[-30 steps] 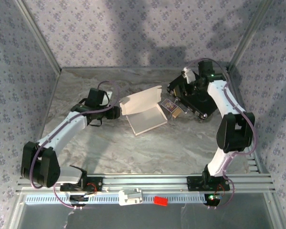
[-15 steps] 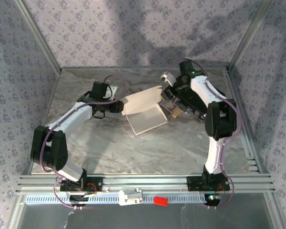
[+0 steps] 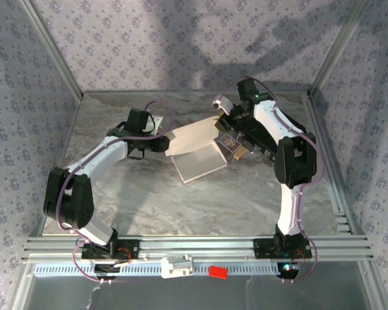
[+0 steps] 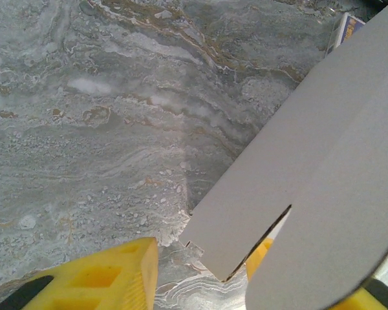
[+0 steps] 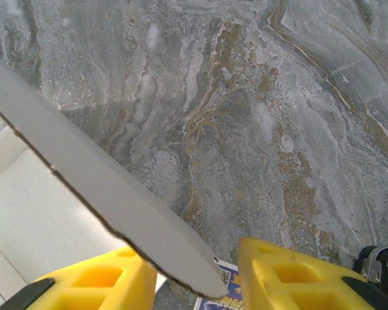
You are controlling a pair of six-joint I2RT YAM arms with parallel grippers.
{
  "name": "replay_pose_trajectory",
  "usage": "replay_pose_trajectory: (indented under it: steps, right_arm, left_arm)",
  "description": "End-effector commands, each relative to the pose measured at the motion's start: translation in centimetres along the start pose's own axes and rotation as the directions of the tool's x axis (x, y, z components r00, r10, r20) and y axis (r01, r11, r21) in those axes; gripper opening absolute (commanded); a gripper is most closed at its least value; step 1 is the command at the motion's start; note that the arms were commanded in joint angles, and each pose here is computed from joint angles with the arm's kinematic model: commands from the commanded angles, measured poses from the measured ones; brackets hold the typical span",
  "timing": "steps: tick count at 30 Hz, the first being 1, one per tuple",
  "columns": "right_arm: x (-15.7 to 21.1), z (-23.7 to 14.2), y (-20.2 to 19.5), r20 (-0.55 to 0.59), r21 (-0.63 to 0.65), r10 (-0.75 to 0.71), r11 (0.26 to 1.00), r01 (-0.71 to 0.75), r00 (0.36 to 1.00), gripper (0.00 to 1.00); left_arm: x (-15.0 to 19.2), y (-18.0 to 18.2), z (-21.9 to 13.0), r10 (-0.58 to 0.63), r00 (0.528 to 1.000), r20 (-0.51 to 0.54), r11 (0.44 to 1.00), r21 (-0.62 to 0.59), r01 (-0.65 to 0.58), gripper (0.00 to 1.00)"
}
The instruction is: Fold the paper box
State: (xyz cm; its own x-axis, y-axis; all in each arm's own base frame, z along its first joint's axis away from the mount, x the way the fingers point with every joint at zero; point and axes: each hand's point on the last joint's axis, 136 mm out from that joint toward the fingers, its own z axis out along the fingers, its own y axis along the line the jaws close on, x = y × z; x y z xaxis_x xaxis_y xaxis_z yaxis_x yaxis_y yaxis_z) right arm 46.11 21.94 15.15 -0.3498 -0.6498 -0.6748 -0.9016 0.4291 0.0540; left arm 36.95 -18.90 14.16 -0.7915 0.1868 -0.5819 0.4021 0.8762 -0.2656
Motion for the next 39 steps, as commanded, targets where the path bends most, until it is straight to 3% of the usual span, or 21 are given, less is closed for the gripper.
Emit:
replay_pose_trajectory:
  steps: [1, 4, 15, 24, 31, 39]
  right_arm:
    - [0.0, 1.1, 0.2, -0.025, -0.002, -0.008, 1.000, 0.008, 1.000, 0.33]
    - [-0.2, 1.2, 0.3, -0.032, 0.003, -0.017, 1.000, 0.017, 0.999, 0.30]
    - [-0.9, 0.8, 1.0, -0.029, 0.004, 0.009, 1.000, -0.008, 1.000, 0.00]
    - [-2.0, 0.7, 2.2, -0.017, 0.023, 0.075, 0.997, -0.074, 0.997, 0.00]
    - [-2.2, 0.8, 3.1, 0.006, 0.055, 0.137, 0.989, -0.137, 0.991, 0.00]
    - [-1.7, 1.3, 3.2, -0.012, 0.073, 0.147, 0.987, -0.146, 0.989, 0.00]
  left_arm:
    - [-0.8, -0.5, -0.2, 0.019, 1.000, -0.002, 1.000, 0.006, -0.019, 0.38]
    - [-0.6, -0.4, -0.2, 0.020, 1.000, -0.005, 1.000, -0.001, -0.020, 0.37]
    - [-0.3, 0.1, -0.1, 0.008, 1.000, -0.021, 0.999, -0.033, -0.009, 0.23]
    - [-1.4, 1.0, 0.3, -0.074, 0.997, -0.016, 0.991, -0.113, 0.072, 0.05]
    - [-3.0, 1.2, 0.2, -0.105, 0.994, 0.036, 0.979, -0.170, 0.110, 0.04]
    - [-3.4, -0.1, 0.6, -0.101, 0.994, 0.052, 0.991, -0.083, 0.105, 0.02]
